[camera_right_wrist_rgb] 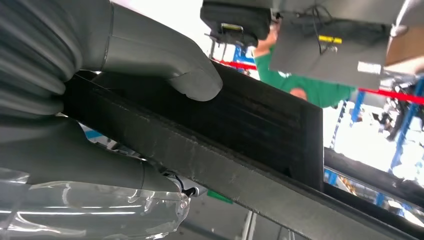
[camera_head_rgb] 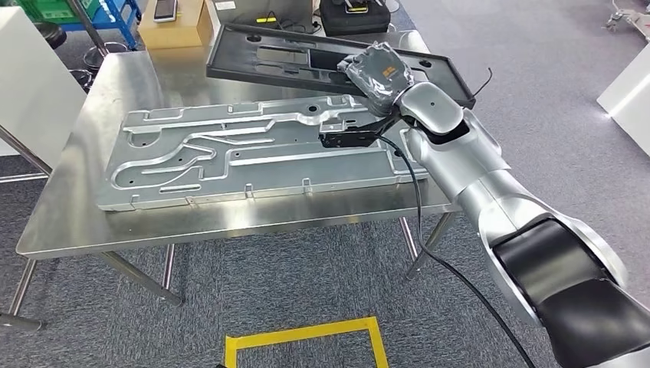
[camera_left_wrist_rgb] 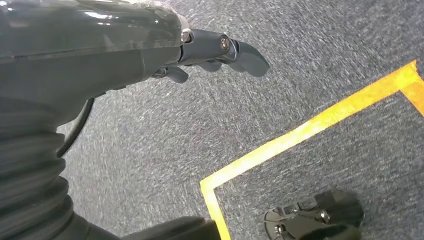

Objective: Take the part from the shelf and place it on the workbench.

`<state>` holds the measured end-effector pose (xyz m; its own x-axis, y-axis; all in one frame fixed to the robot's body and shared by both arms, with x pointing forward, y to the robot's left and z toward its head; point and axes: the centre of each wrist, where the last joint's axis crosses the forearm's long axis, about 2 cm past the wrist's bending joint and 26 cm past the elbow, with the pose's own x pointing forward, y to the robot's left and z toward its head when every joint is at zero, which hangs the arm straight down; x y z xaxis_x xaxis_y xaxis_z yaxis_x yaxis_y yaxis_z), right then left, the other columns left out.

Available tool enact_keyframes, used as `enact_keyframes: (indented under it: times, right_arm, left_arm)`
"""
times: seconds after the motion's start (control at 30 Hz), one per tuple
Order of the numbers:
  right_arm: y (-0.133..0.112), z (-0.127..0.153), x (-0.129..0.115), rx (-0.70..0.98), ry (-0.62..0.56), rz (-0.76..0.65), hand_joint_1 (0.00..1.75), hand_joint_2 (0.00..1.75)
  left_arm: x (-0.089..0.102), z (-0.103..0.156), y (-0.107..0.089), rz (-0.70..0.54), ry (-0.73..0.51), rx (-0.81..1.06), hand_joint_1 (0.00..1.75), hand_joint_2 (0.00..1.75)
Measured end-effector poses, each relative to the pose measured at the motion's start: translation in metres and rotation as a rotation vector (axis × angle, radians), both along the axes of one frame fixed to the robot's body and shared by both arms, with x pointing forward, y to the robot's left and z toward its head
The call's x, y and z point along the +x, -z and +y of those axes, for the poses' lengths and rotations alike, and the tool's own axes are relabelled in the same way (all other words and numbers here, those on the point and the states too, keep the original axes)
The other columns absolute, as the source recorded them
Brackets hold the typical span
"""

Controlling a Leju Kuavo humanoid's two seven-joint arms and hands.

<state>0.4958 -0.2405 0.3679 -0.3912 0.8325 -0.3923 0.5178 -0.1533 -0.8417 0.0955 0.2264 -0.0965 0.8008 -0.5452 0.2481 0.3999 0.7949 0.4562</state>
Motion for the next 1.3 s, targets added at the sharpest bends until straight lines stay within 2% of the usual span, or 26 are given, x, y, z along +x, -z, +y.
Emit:
enact_keyframes:
  times: [0.1,0.33,0.47,0.5,0.63,0.9,1.03,1.17,1.3]
  right_arm:
    - [0.020,-0.003,0.003,-0.018,0.047,0.074,1.73,1.75]
    - [0.097,-0.018,-0.005,-0.077,0.177,0.271,1.73,1.75]
    - [0.123,-0.026,-0.011,-0.097,0.227,0.353,0.00,0.00]
    - [0.125,-0.028,-0.011,-0.098,0.236,0.363,0.00,0.00]
    - [0.135,-0.036,-0.013,-0.098,0.265,0.394,0.00,0.00]
    - [0.140,-0.041,-0.015,-0.098,0.287,0.418,0.00,0.00]
    - [0.133,-0.044,-0.012,-0.117,0.305,0.398,0.00,0.00]
    - [0.114,-0.057,-0.005,-0.121,0.336,0.354,0.00,0.00]
    - [0.074,-0.079,0.006,-0.135,0.378,0.268,0.00,0.00]
  left_arm:
    - [-0.002,-0.002,0.001,0.019,0.003,-0.074,0.00,1.75]
    - [0.001,-0.003,0.001,0.004,0.024,-0.159,0.00,1.75]
    - [0.002,-0.004,0.000,-0.003,0.049,-0.157,0.00,1.75]
    - [0.002,-0.004,0.000,-0.007,0.054,-0.150,0.00,1.75]
    - [0.002,-0.004,0.000,-0.022,0.049,-0.126,0.00,0.00]
    - [0.001,-0.003,0.000,0.023,-0.016,-0.144,0.00,0.00]
    - [0.002,-0.002,0.000,0.032,-0.045,-0.153,0.00,0.00]
    - [0.000,0.000,0.001,0.044,-0.055,-0.155,0.00,0.00]
    - [-0.005,0.002,0.002,0.057,-0.071,-0.157,0.00,0.00]
